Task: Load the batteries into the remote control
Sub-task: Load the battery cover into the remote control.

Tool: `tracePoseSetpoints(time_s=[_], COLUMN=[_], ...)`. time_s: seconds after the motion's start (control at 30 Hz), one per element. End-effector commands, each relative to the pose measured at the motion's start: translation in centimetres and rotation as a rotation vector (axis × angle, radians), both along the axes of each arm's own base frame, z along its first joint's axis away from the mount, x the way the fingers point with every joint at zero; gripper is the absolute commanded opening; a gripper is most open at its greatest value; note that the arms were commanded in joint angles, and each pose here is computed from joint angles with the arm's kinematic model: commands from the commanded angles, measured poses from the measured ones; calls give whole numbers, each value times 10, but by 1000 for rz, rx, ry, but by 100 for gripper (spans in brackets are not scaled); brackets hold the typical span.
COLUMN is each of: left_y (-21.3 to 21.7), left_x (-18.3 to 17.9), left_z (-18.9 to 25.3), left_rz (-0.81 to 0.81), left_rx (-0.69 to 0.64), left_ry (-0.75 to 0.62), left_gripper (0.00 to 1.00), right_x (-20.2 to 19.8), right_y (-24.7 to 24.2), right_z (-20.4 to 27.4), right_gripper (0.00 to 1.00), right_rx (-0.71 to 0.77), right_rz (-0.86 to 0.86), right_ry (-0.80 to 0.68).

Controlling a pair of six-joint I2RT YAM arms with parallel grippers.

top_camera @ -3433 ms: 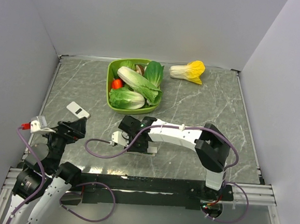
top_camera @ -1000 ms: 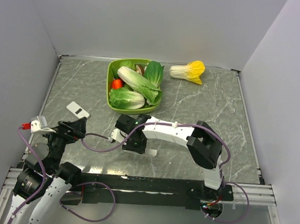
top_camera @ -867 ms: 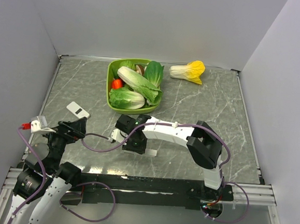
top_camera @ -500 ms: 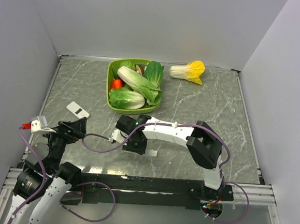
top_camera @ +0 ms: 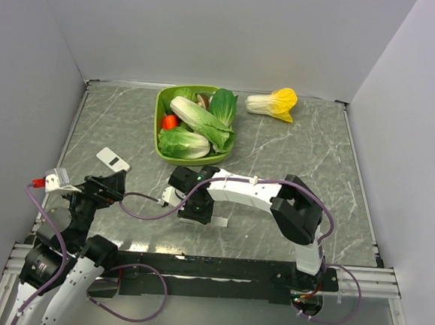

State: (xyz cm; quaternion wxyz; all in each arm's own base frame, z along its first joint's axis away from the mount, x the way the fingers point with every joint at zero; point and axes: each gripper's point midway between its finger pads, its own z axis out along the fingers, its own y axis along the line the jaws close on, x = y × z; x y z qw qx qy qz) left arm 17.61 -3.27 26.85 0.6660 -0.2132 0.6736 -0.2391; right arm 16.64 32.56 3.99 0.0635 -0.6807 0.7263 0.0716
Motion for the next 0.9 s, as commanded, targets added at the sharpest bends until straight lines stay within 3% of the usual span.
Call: tracePoseSetpoints(time_s=[0.0,0.87], left_y=[-2,-3], left_x=[3,4], left_z=[8,8], left_rz=[-6,-8], left_rx=[-6,-2], left_ry=[-28,-26], left_gripper=[99,99], right_x=[3,12], right_y=[7,9], right_z=[13,8], right_gripper=[32,36], right_rx=[42,26], right_rz=[2,36], right_ry=[-6,-40])
